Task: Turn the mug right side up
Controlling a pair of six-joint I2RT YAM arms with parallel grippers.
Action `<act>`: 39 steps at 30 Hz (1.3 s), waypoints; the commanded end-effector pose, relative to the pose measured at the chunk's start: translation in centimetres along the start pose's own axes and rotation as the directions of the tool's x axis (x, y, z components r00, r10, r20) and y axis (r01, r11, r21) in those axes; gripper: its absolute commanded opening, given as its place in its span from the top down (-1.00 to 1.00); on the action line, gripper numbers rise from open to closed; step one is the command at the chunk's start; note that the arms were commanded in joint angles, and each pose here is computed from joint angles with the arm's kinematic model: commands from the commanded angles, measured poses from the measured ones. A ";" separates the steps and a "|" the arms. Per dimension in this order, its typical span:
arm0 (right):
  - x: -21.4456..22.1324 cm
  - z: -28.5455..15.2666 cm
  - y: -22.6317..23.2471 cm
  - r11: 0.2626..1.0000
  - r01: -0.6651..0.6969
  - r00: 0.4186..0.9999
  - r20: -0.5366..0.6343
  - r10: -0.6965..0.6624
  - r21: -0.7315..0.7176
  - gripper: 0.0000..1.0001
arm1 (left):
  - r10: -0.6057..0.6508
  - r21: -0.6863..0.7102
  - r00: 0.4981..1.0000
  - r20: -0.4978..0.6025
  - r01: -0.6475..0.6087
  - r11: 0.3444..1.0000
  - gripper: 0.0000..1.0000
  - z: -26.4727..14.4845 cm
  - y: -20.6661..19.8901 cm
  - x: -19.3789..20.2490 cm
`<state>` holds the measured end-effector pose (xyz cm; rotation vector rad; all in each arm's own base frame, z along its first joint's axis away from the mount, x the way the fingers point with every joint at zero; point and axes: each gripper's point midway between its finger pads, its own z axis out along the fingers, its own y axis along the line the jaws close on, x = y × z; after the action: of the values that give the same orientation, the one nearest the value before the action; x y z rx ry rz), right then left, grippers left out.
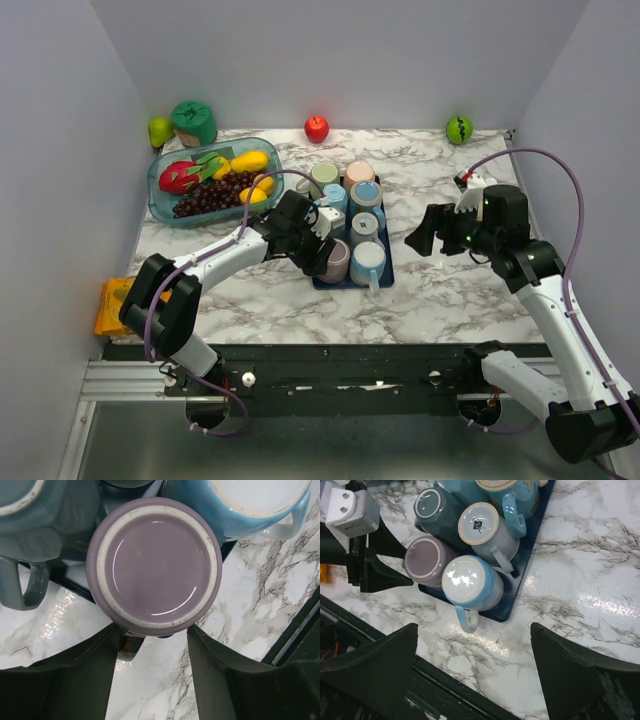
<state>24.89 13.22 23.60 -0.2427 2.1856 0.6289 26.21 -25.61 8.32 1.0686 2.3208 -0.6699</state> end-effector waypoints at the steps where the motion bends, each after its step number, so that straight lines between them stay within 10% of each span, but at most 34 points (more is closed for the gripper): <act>1: 0.2 0.4 -0.9 0.999 -0.003 1.000 0.000 0.003 0.045 -1.00 | 0.019 0.048 1.000 0.004 -0.020 0.999 -0.18 0.2 -1.3 -0.2; 27: 1.1 0.2 -1.4 0.996 -0.042 0.999 0.005 0.041 0.079 -0.99 | 0.033 -0.120 0.997 -0.064 -0.040 0.992 0.31 1.7 0.8 1.5; 32: 1.1 0.0 -1.5 0.995 -0.049 0.999 0.011 0.048 0.085 -0.99 | 0.036 -0.120 0.997 -0.062 -0.043 0.992 0.96 1.6 0.7 1.4; 39: 1.2 -0.3 -1.0 0.997 -0.052 0.999 0.015 0.051 0.063 -0.98 | 0.031 -0.134 0.999 -0.011 -0.033 0.990 1.00 0.0 0.2 0.1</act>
<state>24.66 12.23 22.56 -0.1536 2.2064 0.5824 26.20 -25.85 6.79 1.0974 2.3331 -0.5091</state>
